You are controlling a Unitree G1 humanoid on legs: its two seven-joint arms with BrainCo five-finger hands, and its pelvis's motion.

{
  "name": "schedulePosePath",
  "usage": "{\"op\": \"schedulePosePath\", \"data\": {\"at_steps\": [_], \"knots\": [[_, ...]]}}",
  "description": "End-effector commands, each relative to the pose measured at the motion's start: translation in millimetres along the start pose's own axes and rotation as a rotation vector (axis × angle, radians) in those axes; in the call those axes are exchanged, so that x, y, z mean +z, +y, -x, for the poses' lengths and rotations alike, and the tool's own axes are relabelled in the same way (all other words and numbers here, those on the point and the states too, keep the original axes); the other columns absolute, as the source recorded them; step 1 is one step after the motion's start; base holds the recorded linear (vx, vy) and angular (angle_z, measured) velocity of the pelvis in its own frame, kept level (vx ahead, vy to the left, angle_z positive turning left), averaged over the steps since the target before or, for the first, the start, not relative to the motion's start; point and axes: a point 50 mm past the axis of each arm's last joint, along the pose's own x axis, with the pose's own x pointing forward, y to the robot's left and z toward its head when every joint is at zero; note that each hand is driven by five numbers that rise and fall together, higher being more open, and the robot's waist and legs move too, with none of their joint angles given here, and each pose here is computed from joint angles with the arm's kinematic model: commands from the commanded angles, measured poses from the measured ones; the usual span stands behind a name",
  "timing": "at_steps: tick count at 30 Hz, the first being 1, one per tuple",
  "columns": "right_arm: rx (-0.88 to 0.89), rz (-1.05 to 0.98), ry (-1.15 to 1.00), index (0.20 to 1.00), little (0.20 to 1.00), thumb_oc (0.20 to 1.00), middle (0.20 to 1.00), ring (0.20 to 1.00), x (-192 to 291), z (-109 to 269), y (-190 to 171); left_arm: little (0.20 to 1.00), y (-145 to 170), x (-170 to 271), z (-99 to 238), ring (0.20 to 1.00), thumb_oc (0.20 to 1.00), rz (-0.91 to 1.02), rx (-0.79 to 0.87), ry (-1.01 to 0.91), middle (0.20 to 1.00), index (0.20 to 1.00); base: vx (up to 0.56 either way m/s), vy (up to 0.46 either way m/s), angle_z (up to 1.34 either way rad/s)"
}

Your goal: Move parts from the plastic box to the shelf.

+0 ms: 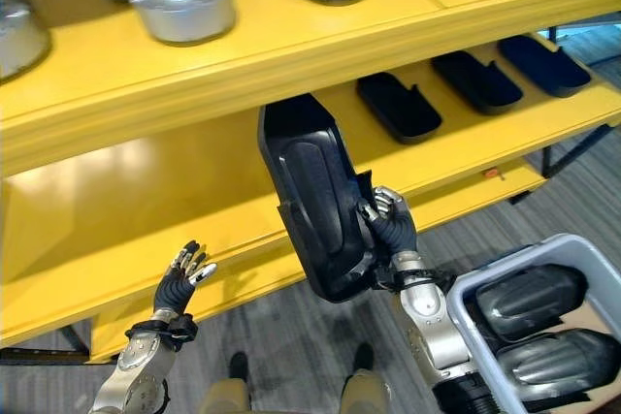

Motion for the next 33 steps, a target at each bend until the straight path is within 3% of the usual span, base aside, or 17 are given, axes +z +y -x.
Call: {"op": "schedulePosePath", "data": {"at_steps": [1,8,18,26,33], "knots": [[0.043,-0.033,-0.252,0.2,0.2,0.2,0.2,0.2,49.8,-16.0,10.0,1.0,9.3,19.8,10.6,1.0,1.0,-0.052,-0.028,-0.091,1.0,1.0,0.02,0.17,0.45],[0.041,-0.016,-0.362,0.2,0.2,0.2,0.2,0.2,80.9,-59.0,27.4,1.0,12.2,32.8,6.6,1.0,1.0,-0.114,-0.057,-0.114,1.0,1.0,-0.05,0.066,0.26],[-0.189,0.243,-0.63,0.2,0.2,0.2,0.2,0.2,211.1,-136.0,6.0,1.0,-1.1,49.1,4.2,1.0,1.0,-0.07,-0.118,-0.159,1.0,1.0,-0.18,0.006,0.1],[-0.295,0.289,-0.7,0.2,0.2,0.2,0.2,0.2,250.0,-143.6,-8.0,1.0,-14.3,49.7,1.3,1.0,1.0,-0.016,-0.142,-0.175,1.0,1.0,-0.06,-0.044,-0.03],[-0.514,0.312,-0.721,0.2,0.2,0.2,0.2,0.2,281.3,-146.4,-44.5,1.0,-23.9,43.4,-0.8,1.0,1.0,-0.018,-0.186,-0.144,1.0,1.0,-0.03,-0.041,0.13]]}}
